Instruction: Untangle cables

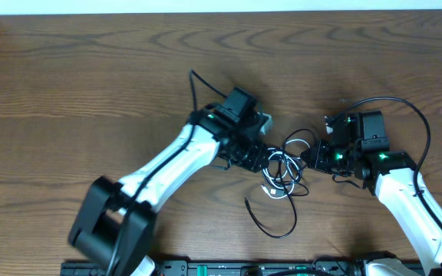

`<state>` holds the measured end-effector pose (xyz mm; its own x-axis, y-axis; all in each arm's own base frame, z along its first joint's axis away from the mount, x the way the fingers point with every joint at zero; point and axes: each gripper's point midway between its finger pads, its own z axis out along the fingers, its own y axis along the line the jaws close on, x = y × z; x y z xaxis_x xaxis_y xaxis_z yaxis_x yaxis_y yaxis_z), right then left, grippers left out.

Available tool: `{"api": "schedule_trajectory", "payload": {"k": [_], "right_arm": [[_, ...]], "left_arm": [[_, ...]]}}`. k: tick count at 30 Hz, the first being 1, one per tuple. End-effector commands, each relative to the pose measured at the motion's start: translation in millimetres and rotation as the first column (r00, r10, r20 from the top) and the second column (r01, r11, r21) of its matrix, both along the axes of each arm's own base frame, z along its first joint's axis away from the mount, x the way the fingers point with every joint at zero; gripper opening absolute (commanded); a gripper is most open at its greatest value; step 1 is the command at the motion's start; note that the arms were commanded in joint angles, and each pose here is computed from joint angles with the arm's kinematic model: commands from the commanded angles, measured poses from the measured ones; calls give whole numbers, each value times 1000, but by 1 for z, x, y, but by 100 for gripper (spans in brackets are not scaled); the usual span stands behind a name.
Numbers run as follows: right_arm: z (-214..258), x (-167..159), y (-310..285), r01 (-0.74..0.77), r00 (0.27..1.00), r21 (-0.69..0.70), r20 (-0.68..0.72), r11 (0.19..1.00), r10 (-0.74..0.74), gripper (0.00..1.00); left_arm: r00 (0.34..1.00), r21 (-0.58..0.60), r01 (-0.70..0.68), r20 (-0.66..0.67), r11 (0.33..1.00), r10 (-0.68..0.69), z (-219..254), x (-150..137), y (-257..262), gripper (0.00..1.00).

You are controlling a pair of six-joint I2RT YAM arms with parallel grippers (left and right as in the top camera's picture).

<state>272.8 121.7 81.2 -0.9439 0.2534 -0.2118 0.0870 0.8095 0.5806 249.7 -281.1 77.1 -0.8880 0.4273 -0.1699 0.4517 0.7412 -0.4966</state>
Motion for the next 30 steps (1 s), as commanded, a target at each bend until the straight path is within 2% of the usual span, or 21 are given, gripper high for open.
{"api": "schedule_trajectory", "payload": {"k": [1,10,16,17,18,19,21,23,24,27,29,30], "right_arm": [[0,-1,1,-5,1000,-6,0,1000,5,1],[-2,-3,0,-5,1000,-7,-13,1000,5,1],[-2,-3,0,-5,1000,-7,-13,1000,5,1],[-2,-3,0,-5,1000,-7,-13,1000,5,1],[-2,-3,0,-6,1000,-7,-13,1000,5,1],[-2,-3,0,-5,1000,-7,-13,1000,5,1],[-2,-3,0,-5,1000,-7,-13,1000,5,1],[-9,-5,-11,23,999,-71,-30,997,-25,1],[-21,-10,-33,91,992,-194,-65,977,-105,1],[-39,-38,-104,242,929,-543,-108,804,-353,1],[-37,-54,-137,275,890,-680,-87,680,-447,1],[-36,-58,-145,288,876,-705,-79,648,-476,1]], "left_arm": [[999,39,5,-33,999,-4,-23,0,0,41],[1000,18,1,-3,1000,-1,-47,17,-13,41],[999,46,10,-42,999,-8,-69,12,-13,41],[999,47,12,-45,999,-10,-70,11,-13,25],[999,47,11,-45,999,-9,-70,12,-13,14],[999,47,11,-44,999,-9,-70,12,-13,8],[999,46,10,-43,999,-8,-69,12,-13,8],[999,47,-1,-44,999,3,-66,14,-9,7],[999,45,-12,-41,999,14,-62,17,-6,7],[996,17,-95,5,995,94,-30,38,18,7],[981,32,-184,70,982,181,-5,58,49,8],[976,25,-206,85,978,203,3,62,57,7]]}}
